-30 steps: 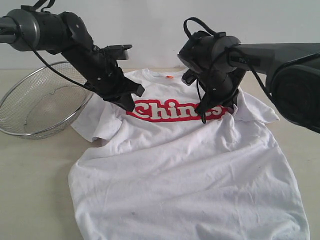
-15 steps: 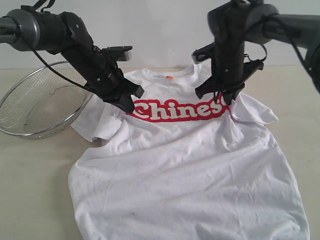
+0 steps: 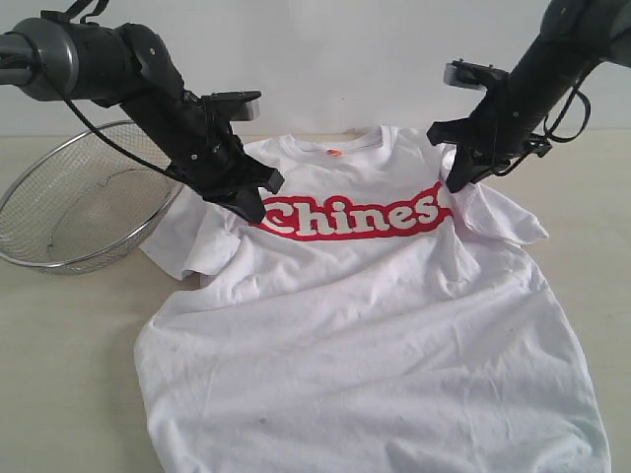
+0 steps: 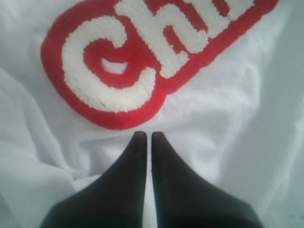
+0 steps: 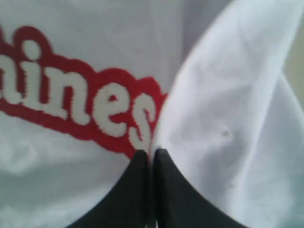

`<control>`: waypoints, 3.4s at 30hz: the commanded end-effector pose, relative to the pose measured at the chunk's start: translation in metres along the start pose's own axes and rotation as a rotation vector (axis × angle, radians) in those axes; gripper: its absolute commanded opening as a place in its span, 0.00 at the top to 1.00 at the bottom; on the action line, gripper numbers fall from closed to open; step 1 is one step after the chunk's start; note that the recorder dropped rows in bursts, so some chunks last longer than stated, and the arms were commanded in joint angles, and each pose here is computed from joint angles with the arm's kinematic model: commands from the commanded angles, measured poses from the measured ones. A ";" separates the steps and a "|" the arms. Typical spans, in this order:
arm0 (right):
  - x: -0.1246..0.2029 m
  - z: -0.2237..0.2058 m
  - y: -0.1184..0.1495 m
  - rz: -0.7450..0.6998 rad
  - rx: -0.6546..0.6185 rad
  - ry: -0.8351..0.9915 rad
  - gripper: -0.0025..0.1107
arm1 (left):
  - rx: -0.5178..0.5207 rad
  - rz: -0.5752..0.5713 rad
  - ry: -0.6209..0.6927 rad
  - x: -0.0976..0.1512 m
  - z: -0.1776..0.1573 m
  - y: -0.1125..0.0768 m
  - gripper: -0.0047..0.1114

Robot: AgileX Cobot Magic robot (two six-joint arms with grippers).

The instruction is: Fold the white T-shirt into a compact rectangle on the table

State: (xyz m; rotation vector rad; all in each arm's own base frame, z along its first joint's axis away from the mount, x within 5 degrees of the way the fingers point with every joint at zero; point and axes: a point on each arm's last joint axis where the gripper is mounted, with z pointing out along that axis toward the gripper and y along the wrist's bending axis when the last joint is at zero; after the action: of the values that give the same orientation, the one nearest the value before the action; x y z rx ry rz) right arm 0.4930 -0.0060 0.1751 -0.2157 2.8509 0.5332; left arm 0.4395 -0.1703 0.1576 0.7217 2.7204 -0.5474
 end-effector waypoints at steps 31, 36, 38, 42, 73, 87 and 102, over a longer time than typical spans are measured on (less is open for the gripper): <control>-0.026 0.008 0.106 -0.318 0.128 -0.148 0.73 | 0.011 0.006 0.009 0.000 -0.002 -0.003 0.92; -0.030 0.007 0.111 -0.290 0.085 -0.211 0.28 | 0.014 0.002 0.014 0.000 -0.002 -0.003 0.92; -0.030 0.007 0.111 -0.291 0.086 -0.204 0.25 | 0.014 0.002 0.014 0.000 -0.002 -0.003 0.92; -0.023 0.007 0.101 -0.268 0.171 -0.115 0.39 | 0.009 0.006 0.008 -0.001 -0.002 -0.003 0.92; 0.002 0.032 0.133 -0.372 0.188 0.095 0.98 | -0.246 -0.119 -0.005 0.009 -0.033 0.076 0.92; -0.005 0.111 0.065 -0.336 0.589 0.035 0.98 | -0.022 0.002 -0.043 -0.005 0.031 0.009 0.92; 0.004 0.091 -0.032 -0.131 0.635 0.094 0.98 | 0.004 -0.034 -0.024 -0.009 0.070 0.017 0.92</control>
State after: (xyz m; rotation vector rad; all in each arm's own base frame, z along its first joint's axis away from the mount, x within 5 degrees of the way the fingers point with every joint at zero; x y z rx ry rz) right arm 0.5266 0.0320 0.1112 -0.2879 2.7295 -0.2964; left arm 0.4686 -0.1913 0.1017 0.6136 2.6840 -0.6125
